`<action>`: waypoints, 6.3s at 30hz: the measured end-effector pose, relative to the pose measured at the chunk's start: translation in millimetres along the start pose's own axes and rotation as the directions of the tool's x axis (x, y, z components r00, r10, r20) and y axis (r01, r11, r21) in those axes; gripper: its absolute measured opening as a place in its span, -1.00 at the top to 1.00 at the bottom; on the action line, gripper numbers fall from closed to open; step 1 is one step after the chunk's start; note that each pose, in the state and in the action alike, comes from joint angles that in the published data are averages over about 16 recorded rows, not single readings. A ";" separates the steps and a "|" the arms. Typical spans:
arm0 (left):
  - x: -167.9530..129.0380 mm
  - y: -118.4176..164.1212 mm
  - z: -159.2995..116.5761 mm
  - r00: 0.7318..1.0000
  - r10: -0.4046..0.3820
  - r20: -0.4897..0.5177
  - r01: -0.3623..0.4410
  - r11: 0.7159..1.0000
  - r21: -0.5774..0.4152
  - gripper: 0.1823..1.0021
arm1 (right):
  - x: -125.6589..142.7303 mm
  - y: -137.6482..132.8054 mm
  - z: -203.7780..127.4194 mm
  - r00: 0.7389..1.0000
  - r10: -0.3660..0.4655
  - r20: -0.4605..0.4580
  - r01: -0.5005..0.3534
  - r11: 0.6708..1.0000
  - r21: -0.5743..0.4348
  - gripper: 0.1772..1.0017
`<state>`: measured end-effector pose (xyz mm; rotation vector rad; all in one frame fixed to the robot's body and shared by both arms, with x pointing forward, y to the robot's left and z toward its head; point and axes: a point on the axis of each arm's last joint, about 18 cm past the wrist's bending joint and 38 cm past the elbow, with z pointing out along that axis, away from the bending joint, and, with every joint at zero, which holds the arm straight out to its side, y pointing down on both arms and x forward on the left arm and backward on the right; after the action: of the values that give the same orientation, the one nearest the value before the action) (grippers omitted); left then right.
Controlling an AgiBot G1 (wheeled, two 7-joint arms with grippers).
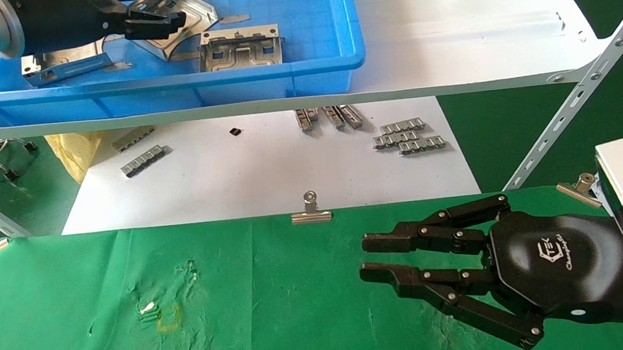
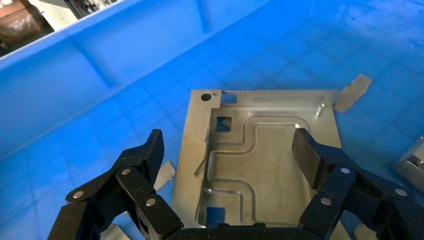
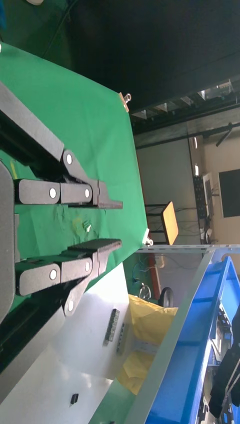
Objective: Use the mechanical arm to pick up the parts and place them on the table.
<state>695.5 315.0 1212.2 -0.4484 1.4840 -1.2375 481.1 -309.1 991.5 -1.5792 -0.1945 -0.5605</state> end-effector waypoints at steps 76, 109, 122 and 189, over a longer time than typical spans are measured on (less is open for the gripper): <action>101.7 117.2 -112.6 0.661 0.437 -0.610 -0.387 0.895 0.222 0.79 | 0.0 0.0 0.0 1.000 0.000 0.000 0.000 1.000 0.000 -1.00; 87.5 230.4 -130.7 0.598 0.421 -0.682 -0.555 0.832 0.027 0.76 | 0.0 0.0 0.0 1.000 0.000 0.000 0.000 1.000 0.000 -1.00; 79.5 223.9 -134.6 0.670 0.388 -0.633 -0.487 0.873 0.019 0.47 | 0.0 0.0 0.0 1.000 0.000 0.000 0.000 1.000 0.000 -1.00; 157.8 146.0 -178.0 0.734 0.074 -0.675 0.104 0.970 0.220 -1.00 | 0.1 0.1 -0.1 1.000 0.000 -0.001 0.000 1.000 0.000 -1.00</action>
<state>535.1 322.9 983.9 0.2059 1.8938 -1.6816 481.2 -309.3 991.5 -1.5789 -0.1937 -0.5607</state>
